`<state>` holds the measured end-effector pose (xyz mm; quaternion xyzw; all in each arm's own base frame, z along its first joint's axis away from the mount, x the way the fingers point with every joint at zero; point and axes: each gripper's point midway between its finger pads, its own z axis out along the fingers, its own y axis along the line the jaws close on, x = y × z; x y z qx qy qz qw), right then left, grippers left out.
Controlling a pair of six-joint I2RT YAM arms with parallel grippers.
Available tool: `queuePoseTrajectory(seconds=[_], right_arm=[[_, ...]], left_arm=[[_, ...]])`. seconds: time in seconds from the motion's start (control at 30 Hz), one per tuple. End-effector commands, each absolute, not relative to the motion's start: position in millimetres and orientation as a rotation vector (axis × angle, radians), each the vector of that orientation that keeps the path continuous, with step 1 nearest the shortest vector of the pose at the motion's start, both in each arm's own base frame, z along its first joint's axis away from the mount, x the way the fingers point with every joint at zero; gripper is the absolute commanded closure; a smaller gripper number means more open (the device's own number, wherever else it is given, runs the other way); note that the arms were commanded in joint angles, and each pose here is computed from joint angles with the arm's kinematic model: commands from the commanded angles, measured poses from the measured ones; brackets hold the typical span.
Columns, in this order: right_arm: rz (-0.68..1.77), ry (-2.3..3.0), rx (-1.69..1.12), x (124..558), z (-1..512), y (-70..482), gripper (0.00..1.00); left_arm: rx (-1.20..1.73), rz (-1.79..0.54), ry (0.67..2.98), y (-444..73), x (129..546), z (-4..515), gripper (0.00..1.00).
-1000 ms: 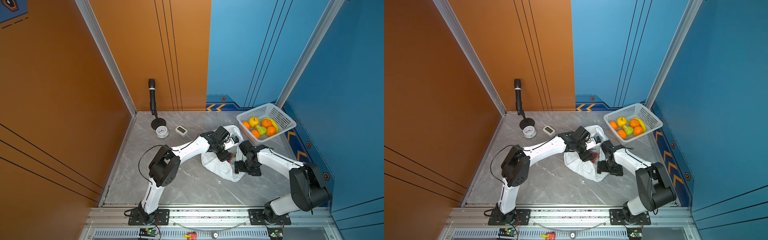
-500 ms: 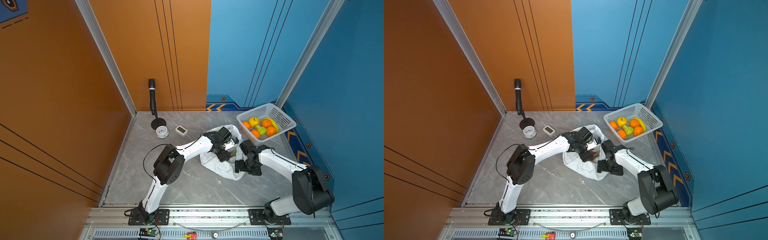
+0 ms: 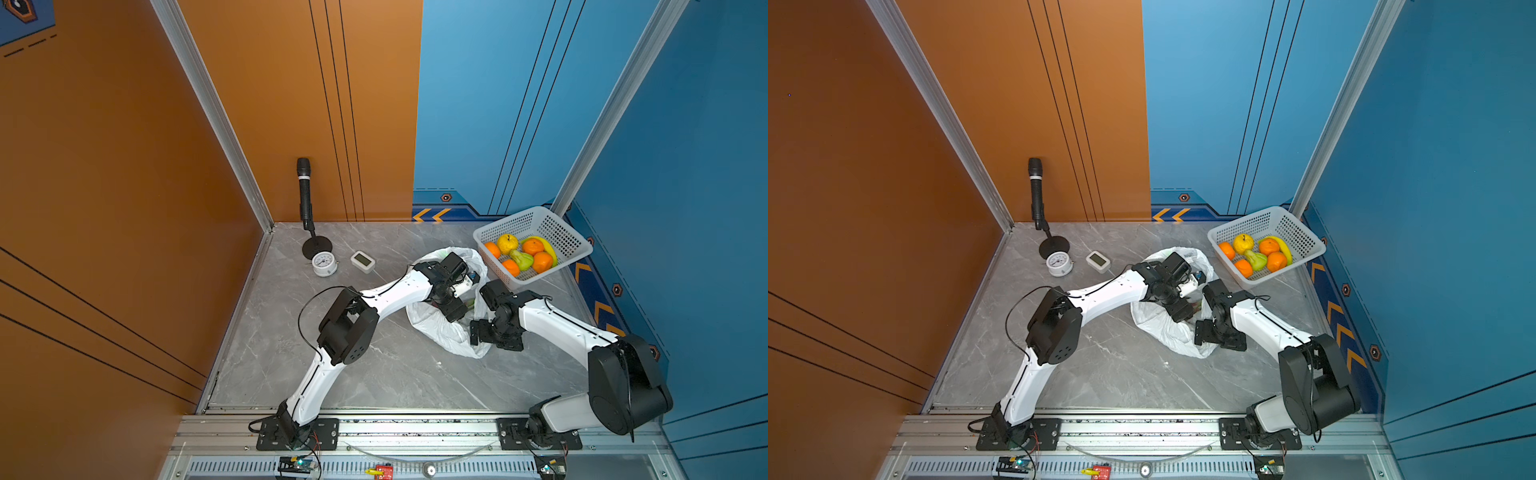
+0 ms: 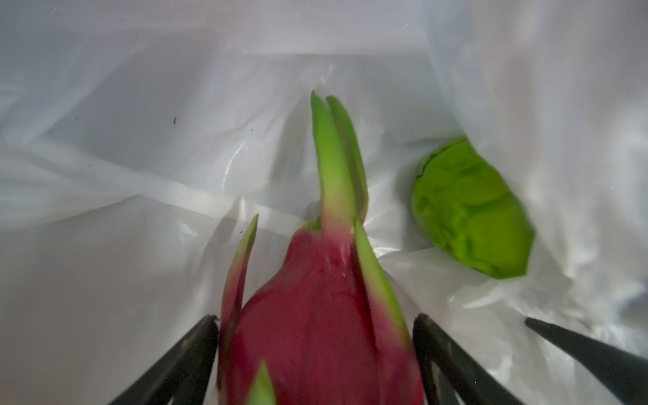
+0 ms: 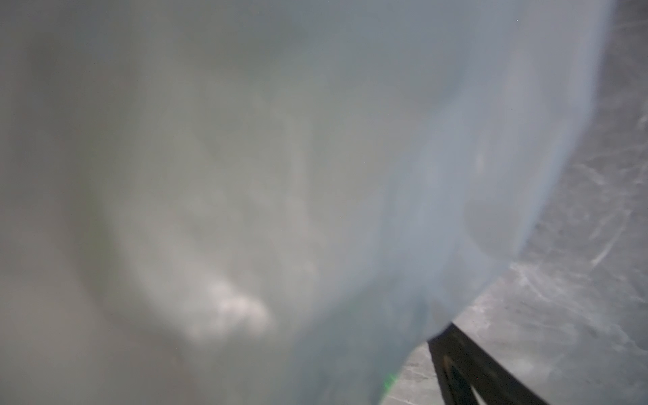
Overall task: Untie the knot of the plastic bag and take out the fruit
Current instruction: 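Close the left gripper on the pink dragon fruit inside the bag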
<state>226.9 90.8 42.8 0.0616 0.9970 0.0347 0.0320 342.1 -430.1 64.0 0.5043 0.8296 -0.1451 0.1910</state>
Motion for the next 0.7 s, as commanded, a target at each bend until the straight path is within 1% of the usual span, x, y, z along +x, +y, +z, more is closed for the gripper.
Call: queuePoseTrajectory(seconds=[0.0,0.17,0.23,0.37,0.5,0.67], right_arm=[[0.094,3.062,0.21,226,49,90,0.01],[0.096,3.055,0.202,229,52,91,0.01],[0.1,3.051,0.202,230,55,91,0.01],[0.143,3.016,0.215,237,67,94,0.0],[0.205,2.962,0.263,248,84,95,0.0],[0.253,2.899,0.327,262,102,91,0.0]], left_arm=[[1.438,-0.342,2.463,-408,335,36,0.03],[1.412,-0.358,2.458,-409,338,44,0.13],[1.397,-0.373,2.449,-413,340,51,0.21],[1.36,-0.416,2.413,-422,345,69,0.32],[1.317,-0.452,2.374,-427,348,87,0.39],[1.28,-0.525,2.327,-432,346,107,0.44]])
